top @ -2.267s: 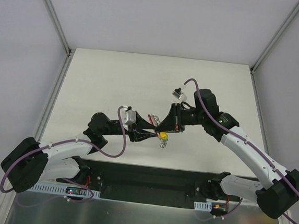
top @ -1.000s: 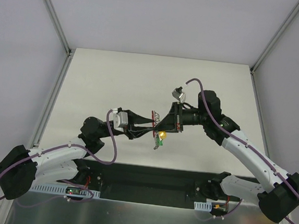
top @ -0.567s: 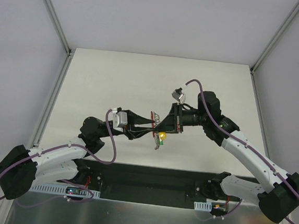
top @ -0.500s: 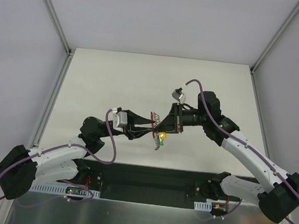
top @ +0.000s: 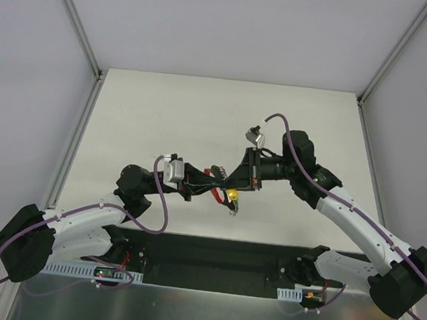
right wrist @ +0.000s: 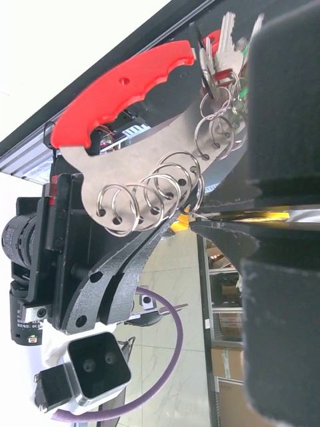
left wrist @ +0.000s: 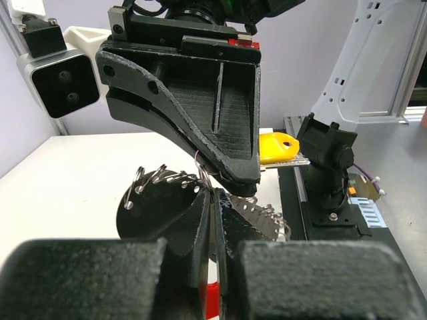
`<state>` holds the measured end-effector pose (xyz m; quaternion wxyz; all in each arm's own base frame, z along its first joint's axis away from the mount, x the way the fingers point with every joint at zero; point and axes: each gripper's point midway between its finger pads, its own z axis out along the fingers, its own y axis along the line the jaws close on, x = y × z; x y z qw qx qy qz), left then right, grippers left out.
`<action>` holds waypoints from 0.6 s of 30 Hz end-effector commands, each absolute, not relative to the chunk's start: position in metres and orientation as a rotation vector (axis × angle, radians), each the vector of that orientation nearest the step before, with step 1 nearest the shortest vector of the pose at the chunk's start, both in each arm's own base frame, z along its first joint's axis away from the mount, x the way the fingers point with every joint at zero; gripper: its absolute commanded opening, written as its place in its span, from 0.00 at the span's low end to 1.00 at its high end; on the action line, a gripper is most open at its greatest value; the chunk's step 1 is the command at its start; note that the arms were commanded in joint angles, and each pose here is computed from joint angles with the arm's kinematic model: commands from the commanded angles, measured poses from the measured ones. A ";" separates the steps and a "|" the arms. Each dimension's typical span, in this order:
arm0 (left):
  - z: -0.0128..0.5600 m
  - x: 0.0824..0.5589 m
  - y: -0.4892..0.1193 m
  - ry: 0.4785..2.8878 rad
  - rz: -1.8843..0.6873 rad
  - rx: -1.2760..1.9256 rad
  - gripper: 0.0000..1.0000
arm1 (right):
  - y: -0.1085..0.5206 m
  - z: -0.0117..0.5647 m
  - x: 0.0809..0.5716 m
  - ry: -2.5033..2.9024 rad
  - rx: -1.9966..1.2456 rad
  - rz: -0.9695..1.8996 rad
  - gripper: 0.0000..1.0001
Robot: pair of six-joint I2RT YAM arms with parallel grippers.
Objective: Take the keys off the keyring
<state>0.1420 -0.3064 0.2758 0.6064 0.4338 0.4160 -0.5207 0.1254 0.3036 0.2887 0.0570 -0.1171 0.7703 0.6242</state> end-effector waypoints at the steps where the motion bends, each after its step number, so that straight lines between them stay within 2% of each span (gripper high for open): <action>1: 0.302 0.137 -0.310 0.868 -1.211 1.008 0.00 | 0.301 0.302 0.117 2.261 -0.455 1.916 0.01; 4: 0.301 0.148 -0.311 0.907 -1.175 0.971 0.00 | 0.295 0.293 0.118 2.282 -0.508 1.814 0.01; 7: 0.299 0.148 -0.308 0.886 -1.145 0.973 0.00 | 0.273 0.269 0.117 2.378 -0.581 1.534 0.10; 12: 0.296 0.133 -0.311 0.806 -1.159 1.071 0.00 | 0.254 0.259 0.118 2.378 -0.609 1.354 0.18; 15: 0.296 0.128 -0.317 0.789 -1.192 1.118 0.00 | 0.249 0.258 0.120 2.369 -0.631 1.305 0.16; 18: 0.297 0.130 -0.318 0.790 -1.193 1.112 0.00 | 0.247 0.256 0.121 2.357 -0.639 1.283 0.05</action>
